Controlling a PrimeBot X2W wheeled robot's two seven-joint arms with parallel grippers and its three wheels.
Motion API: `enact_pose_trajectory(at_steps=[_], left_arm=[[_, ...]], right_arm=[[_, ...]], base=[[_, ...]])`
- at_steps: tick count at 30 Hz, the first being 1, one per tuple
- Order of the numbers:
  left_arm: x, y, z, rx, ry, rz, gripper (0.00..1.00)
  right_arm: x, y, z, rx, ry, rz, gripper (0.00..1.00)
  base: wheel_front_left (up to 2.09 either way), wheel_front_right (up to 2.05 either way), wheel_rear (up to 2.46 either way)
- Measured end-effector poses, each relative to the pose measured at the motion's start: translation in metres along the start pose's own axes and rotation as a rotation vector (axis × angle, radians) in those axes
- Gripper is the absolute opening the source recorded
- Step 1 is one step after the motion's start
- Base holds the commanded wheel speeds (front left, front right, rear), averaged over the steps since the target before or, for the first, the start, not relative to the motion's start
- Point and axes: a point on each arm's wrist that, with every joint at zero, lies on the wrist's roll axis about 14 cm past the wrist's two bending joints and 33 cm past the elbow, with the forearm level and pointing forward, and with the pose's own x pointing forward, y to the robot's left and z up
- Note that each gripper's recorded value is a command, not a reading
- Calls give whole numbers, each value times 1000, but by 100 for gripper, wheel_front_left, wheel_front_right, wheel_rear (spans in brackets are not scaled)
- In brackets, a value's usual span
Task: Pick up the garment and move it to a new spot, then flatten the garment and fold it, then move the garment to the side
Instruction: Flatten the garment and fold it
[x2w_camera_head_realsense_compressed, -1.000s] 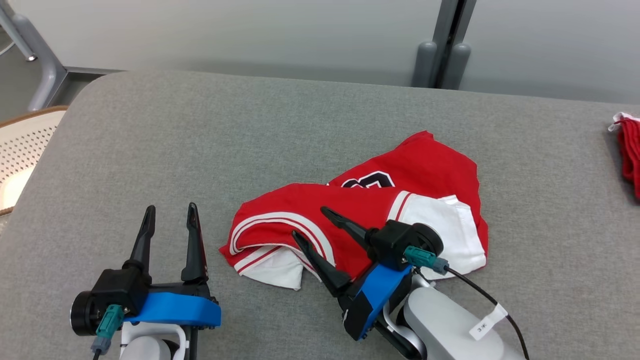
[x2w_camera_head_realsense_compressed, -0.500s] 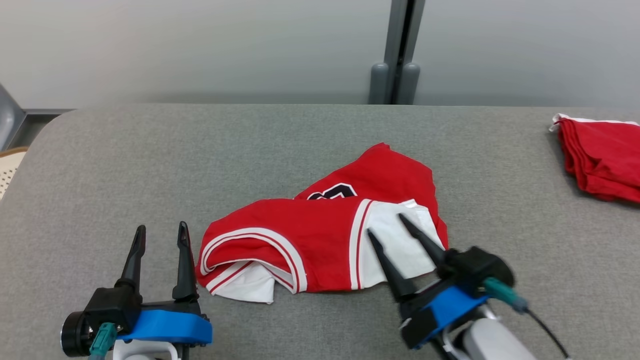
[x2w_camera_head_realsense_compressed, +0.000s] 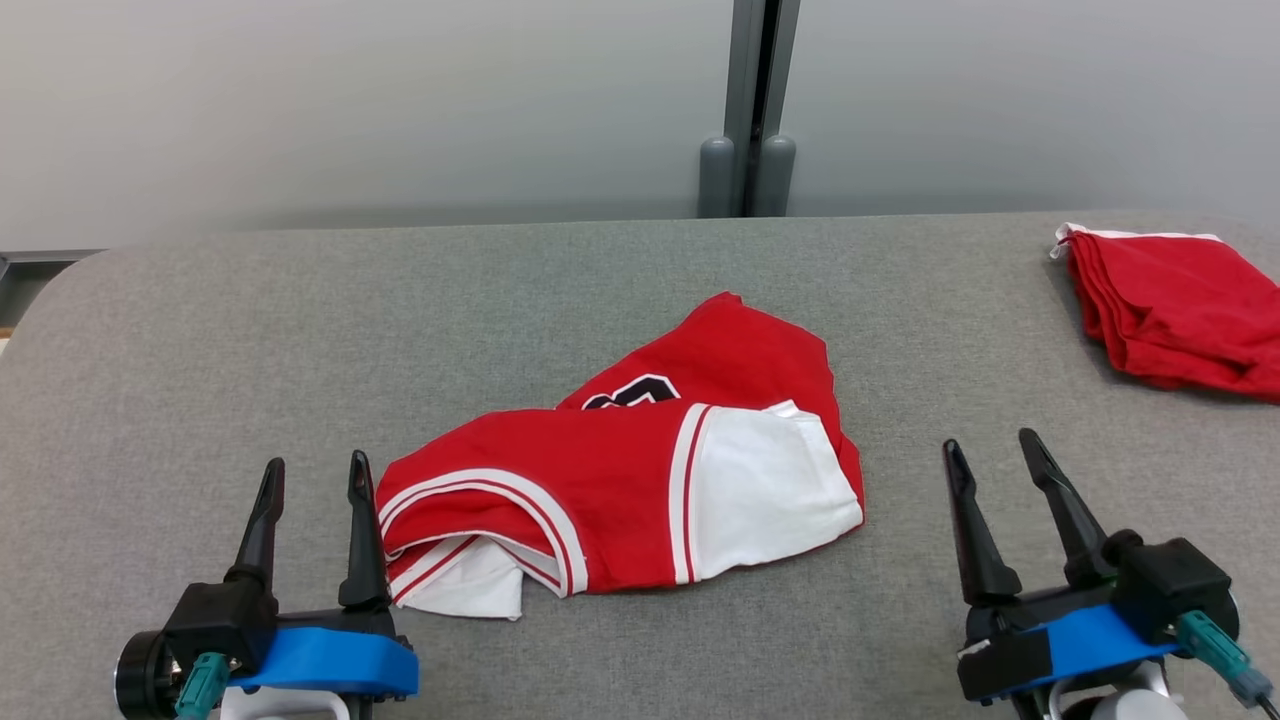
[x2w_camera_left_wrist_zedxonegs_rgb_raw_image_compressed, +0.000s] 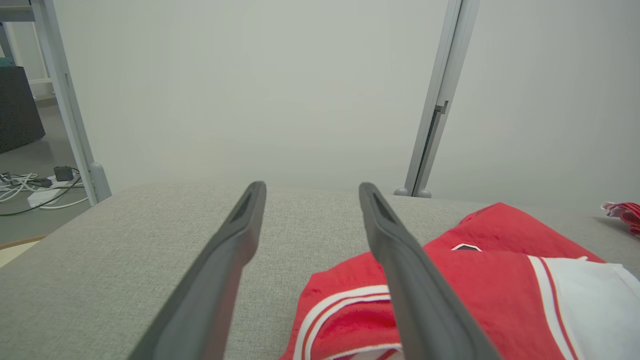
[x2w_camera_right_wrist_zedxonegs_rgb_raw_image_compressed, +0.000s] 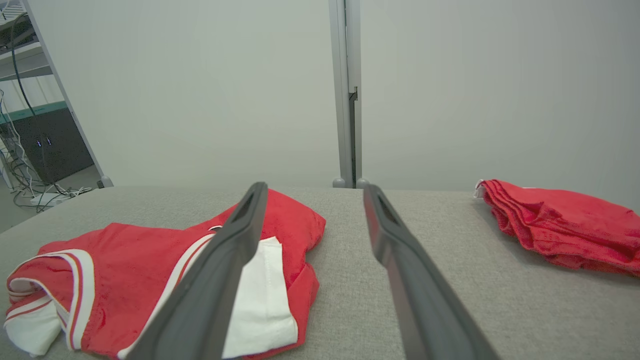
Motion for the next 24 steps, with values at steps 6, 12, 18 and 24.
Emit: enact_pose_trajectory(at_steps=[6, 12, 18, 24], left_arm=[[1, -2, -3, -2, 9, -10, 100], [3, -7, -7, 12, 24, -34, 100], [12, -13, -26, 35, 90, -75, 100], [18, -12, -62, 66, 237, -108, 100]], right_arm=[[-4, -4, 3, -2, 1, -19, 100], [-2, -5, 3, -4, 5, -20, 100], [-2, -5, -9, 7, 43, -22, 100], [-3, -12, -22, 12, 81, -43, 100]], base=[[0, 0, 0], [0, 0, 0], [0, 0, 0], [0, 0, 0]])
